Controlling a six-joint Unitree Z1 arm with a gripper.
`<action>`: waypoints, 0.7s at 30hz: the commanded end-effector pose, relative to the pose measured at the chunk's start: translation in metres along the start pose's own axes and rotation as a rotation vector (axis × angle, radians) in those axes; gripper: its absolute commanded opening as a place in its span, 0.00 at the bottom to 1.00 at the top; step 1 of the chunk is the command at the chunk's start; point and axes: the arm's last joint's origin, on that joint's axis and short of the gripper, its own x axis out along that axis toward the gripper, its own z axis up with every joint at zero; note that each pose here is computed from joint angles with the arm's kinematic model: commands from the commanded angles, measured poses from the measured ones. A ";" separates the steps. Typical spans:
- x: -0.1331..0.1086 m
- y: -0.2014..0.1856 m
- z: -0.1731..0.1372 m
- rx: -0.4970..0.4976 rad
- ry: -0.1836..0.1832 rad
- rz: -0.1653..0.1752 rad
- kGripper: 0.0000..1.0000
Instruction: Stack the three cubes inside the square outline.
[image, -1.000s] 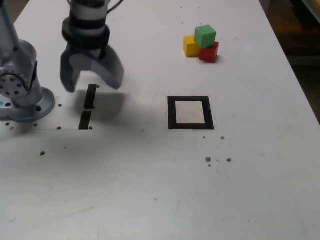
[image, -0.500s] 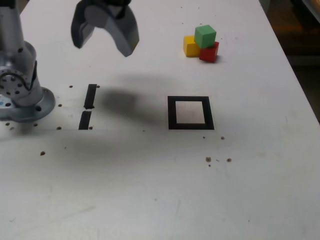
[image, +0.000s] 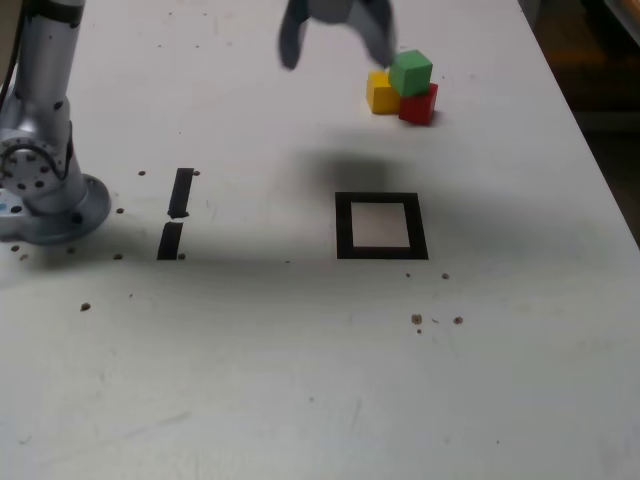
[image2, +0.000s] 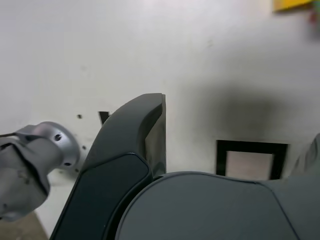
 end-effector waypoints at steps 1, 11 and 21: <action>-0.102 0.031 -0.013 -0.136 -0.438 0.139 0.98; -0.041 0.060 0.032 -0.275 -0.264 0.010 0.98; -0.008 0.057 0.043 -0.527 -0.140 -0.087 0.97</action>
